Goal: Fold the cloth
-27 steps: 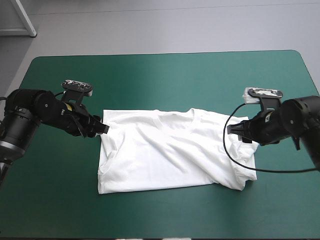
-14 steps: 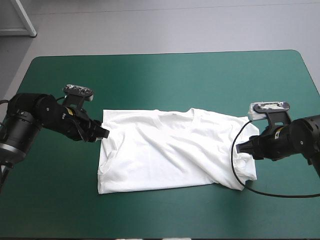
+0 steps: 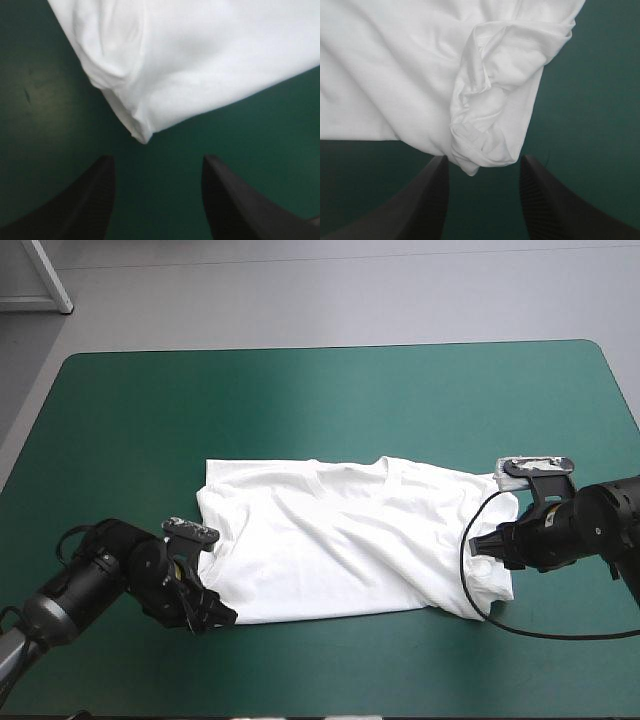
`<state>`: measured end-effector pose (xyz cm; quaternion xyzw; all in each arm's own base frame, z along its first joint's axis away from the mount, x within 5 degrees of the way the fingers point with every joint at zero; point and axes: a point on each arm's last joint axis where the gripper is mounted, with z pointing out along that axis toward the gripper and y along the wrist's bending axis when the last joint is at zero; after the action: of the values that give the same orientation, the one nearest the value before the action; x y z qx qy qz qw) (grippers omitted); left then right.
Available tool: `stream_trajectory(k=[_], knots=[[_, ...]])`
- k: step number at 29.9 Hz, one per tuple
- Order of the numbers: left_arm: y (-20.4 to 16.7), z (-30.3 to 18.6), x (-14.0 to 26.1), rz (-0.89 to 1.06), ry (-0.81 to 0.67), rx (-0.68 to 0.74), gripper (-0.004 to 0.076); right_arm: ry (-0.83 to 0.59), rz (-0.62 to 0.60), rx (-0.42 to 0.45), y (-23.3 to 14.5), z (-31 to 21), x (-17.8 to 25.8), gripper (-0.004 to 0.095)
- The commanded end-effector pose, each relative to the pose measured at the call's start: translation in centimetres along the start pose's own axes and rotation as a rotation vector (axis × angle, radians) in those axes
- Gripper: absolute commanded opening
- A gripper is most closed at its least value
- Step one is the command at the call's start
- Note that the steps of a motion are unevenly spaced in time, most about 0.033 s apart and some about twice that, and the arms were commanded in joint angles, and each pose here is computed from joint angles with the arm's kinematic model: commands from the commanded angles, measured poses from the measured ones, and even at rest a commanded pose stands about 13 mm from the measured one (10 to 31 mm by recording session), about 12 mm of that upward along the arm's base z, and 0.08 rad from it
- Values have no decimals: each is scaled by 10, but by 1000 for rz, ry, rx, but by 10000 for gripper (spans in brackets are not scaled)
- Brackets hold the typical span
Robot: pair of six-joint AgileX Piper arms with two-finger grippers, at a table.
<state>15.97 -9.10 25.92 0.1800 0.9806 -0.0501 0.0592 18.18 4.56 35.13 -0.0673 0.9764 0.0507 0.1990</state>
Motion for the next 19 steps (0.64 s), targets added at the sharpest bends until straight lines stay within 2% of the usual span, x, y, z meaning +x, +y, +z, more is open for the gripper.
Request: stream_trajectory(k=[1,9,15,17,19], knots=[[-8,16,5,-14,-39,-28,382,-70,7,-12,1,-11,-2,420],[-4,38,-7,-45,-71,-97,382,-69,13,-23,2,-11,-2,419],[-4,60,-16,-44,-4,-113,377,-70,27,-18,2,-11,-2,412],[-5,65,-19,-43,4,-114,336,-56,26,5,-1,-7,0,413],[-5,66,-21,-43,-8,-109,225,-21,22,28,-3,2,5,426]])
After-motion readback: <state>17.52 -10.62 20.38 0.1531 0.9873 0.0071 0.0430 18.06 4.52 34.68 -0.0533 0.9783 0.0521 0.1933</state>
